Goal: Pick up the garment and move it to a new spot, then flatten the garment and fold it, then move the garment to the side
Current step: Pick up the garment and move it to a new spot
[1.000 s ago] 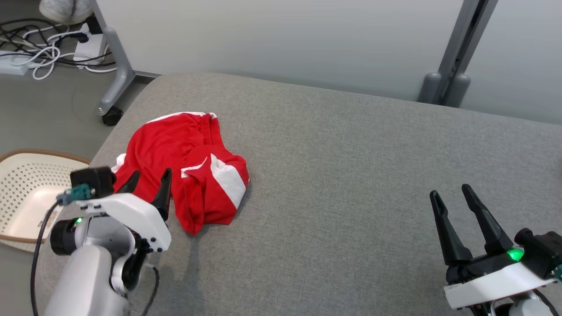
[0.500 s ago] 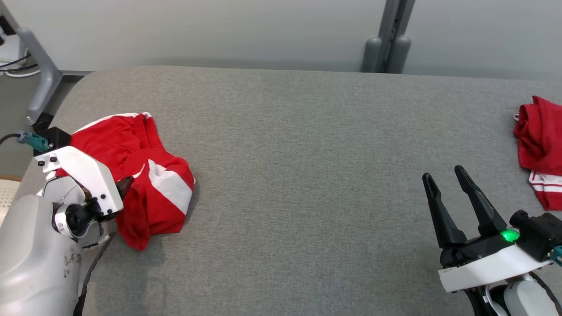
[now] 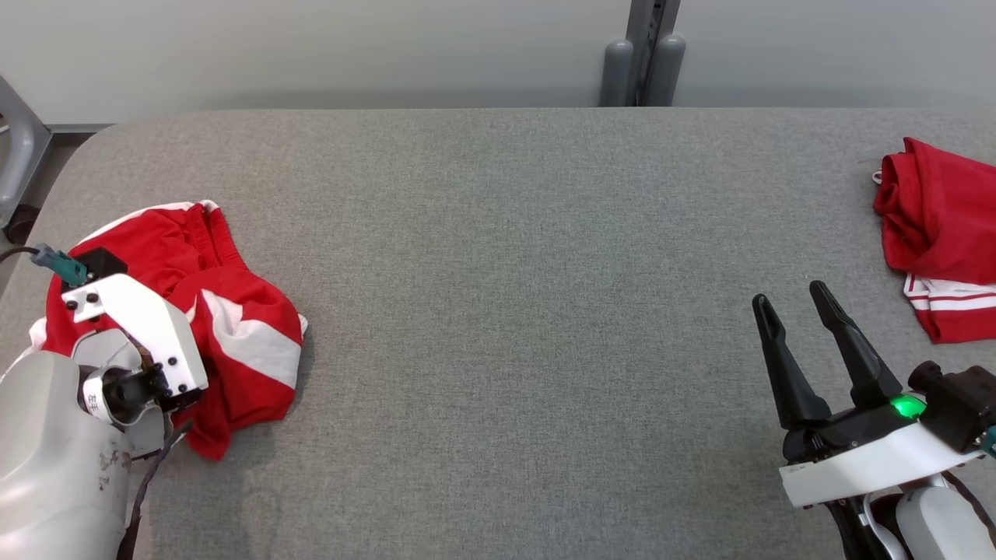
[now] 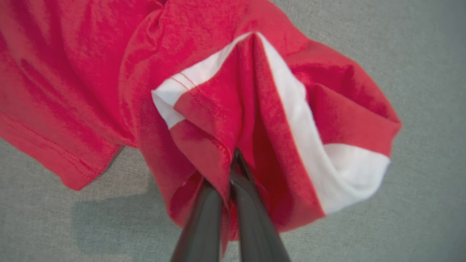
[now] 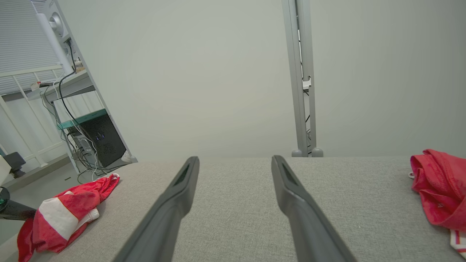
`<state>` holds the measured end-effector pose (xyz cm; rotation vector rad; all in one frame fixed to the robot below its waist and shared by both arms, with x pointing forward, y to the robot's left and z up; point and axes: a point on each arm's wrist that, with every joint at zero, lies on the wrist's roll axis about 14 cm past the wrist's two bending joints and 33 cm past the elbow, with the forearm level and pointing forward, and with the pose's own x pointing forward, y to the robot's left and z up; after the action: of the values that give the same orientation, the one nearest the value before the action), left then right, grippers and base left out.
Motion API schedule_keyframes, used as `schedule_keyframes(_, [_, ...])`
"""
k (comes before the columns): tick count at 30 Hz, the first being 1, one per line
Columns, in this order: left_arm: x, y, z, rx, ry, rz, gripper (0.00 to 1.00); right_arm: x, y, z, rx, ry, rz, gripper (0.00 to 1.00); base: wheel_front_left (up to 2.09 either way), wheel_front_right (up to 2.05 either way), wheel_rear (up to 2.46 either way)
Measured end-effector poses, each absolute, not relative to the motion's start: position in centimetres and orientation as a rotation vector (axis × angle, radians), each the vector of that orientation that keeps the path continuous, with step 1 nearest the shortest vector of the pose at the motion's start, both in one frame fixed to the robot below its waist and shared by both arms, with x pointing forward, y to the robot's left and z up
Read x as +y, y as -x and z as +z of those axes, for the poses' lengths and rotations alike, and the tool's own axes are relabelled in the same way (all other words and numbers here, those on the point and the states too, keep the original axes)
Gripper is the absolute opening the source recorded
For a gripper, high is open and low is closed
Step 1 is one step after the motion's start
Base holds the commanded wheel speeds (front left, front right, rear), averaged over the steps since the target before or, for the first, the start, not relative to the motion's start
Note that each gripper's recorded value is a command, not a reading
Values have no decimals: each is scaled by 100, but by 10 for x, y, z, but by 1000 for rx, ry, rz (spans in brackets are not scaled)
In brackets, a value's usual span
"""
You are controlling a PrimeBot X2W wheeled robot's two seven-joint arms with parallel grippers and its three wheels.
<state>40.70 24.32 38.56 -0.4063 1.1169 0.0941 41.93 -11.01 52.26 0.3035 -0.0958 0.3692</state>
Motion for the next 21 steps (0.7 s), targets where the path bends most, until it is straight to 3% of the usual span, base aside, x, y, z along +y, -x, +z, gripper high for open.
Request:
schedule_keyframes(9, [233,-438,451,869,304,-66,0,-113,-408,530,-115,-303,356,100,0,0,0])
schedule_keyframes(21, [70,-419,547,649,322,-614,0,-143,-389,542,-155,-287,267,100,0,0,0])
